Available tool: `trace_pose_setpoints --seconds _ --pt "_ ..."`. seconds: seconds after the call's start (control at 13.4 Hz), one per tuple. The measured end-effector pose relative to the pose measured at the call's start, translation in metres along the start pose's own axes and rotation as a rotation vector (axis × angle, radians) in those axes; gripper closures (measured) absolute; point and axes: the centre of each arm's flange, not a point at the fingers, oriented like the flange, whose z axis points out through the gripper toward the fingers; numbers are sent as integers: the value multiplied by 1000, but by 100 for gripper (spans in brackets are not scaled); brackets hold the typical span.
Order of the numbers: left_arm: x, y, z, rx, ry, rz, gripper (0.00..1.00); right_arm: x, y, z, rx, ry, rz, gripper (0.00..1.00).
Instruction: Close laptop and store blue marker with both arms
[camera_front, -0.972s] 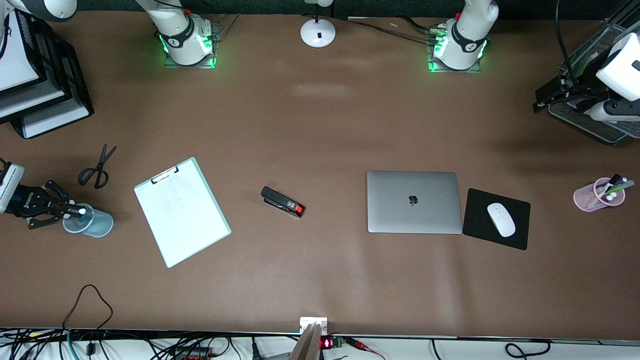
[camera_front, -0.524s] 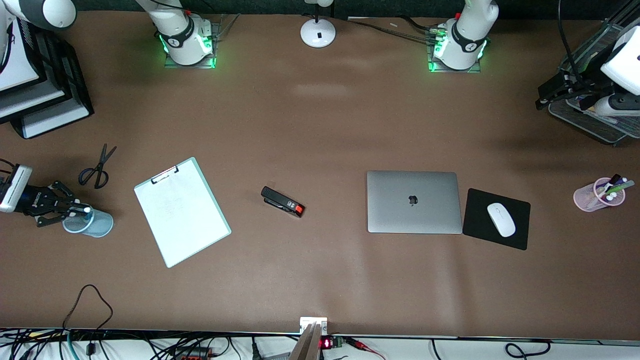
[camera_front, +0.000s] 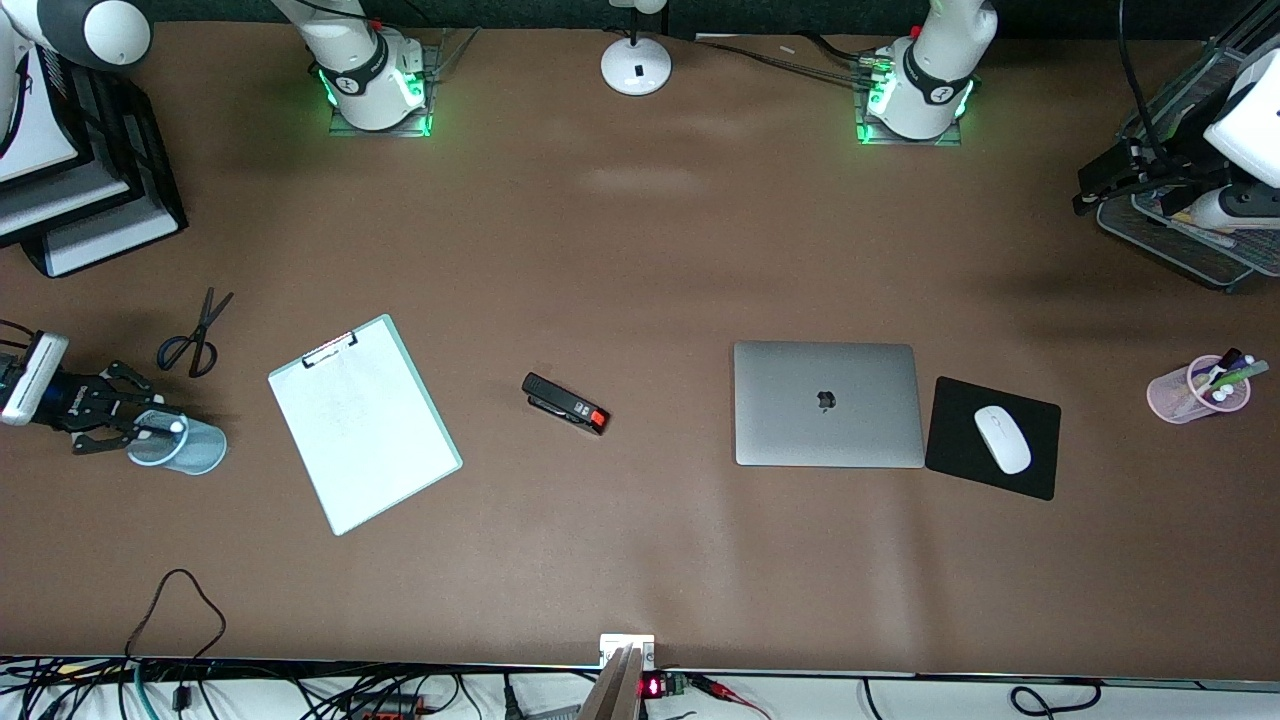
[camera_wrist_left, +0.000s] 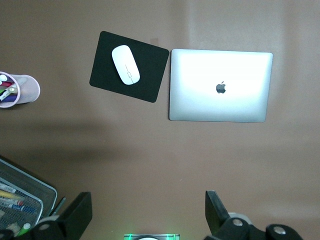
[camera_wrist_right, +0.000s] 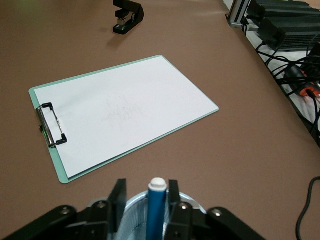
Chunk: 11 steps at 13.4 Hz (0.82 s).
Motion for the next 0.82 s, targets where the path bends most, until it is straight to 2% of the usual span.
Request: trace_pose_setpoints --seconds 0.22,0.37,0.6,0.82 --pt "0 0 1 0 -3 -1 0 18 9 -18 -21 -14 34 20" --pt "1 -2 3 -1 -6 -5 0 42 12 -37 -10 -23 68 0" --pt "2 -3 3 -1 -6 -6 0 91 12 -70 38 -63 186 0" --pt "2 -4 3 -1 -6 -7 0 156 16 -85 80 -144 294 0"
